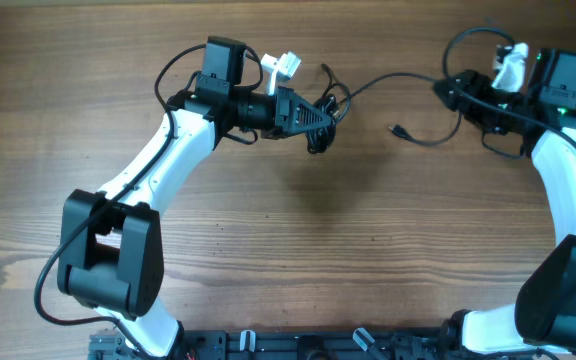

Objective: Untangle cables
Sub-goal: 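Bring the right gripper back to the coil and grasp another strand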

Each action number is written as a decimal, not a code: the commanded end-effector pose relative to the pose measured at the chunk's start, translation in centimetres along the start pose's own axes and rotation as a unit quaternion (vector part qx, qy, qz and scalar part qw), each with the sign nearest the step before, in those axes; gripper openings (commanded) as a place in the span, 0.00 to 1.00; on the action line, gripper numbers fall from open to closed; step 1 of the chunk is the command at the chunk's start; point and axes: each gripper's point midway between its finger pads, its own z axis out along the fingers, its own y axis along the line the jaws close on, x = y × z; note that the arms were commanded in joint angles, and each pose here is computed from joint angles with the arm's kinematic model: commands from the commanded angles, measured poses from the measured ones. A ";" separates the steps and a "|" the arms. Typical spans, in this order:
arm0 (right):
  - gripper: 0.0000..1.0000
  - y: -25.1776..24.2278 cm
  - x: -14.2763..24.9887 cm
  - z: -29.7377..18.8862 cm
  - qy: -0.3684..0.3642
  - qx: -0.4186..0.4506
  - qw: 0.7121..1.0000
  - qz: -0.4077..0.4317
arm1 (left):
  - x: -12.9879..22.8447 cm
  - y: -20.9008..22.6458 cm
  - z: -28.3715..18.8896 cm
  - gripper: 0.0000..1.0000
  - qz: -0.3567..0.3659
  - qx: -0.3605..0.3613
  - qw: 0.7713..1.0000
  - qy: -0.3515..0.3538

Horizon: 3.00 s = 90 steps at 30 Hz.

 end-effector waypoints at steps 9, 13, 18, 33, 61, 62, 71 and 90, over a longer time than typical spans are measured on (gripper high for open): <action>0.79 12.5 3.6 2.3 0.061 -0.205 0.971 -0.106 | 2.6 -5.8 -1.3 0.04 0.115 0.158 0.979 0.063; 0.79 13.6 3.1 2.8 0.054 -0.205 0.973 -0.085 | 2.6 -5.8 -1.3 0.04 0.114 0.158 0.979 0.063; 0.79 16.3 3.0 1.3 0.060 -0.284 0.951 -0.110 | 2.6 -5.8 -1.3 0.04 0.114 0.158 0.979 0.063; 0.72 16.0 6.2 1.5 0.132 -0.285 0.948 -0.050 | 2.5 -5.5 -1.2 0.04 0.114 0.148 0.981 0.058; 0.04 10.0 4.2 4.4 0.069 -0.092 0.993 0.021 | 1.1 -1.2 -0.4 0.04 0.059 0.023 0.998 0.019; 0.04 10.2 3.8 4.0 0.067 -0.108 0.992 0.021 | 1.0 0.0 -0.4 0.04 0.046 -0.009 0.999 0.011; 0.04 6.7 -0.7 -0.7 0.011 -0.145 0.988 0.043 | 1.7 6.4 -1.6 0.04 -0.041 -0.186 0.982 -0.011; 0.42 8.0 -2.1 2.9 -0.059 -0.052 0.995 -0.054 | 3.1 -5.7 -1.3 0.04 0.057 0.155 0.983 0.074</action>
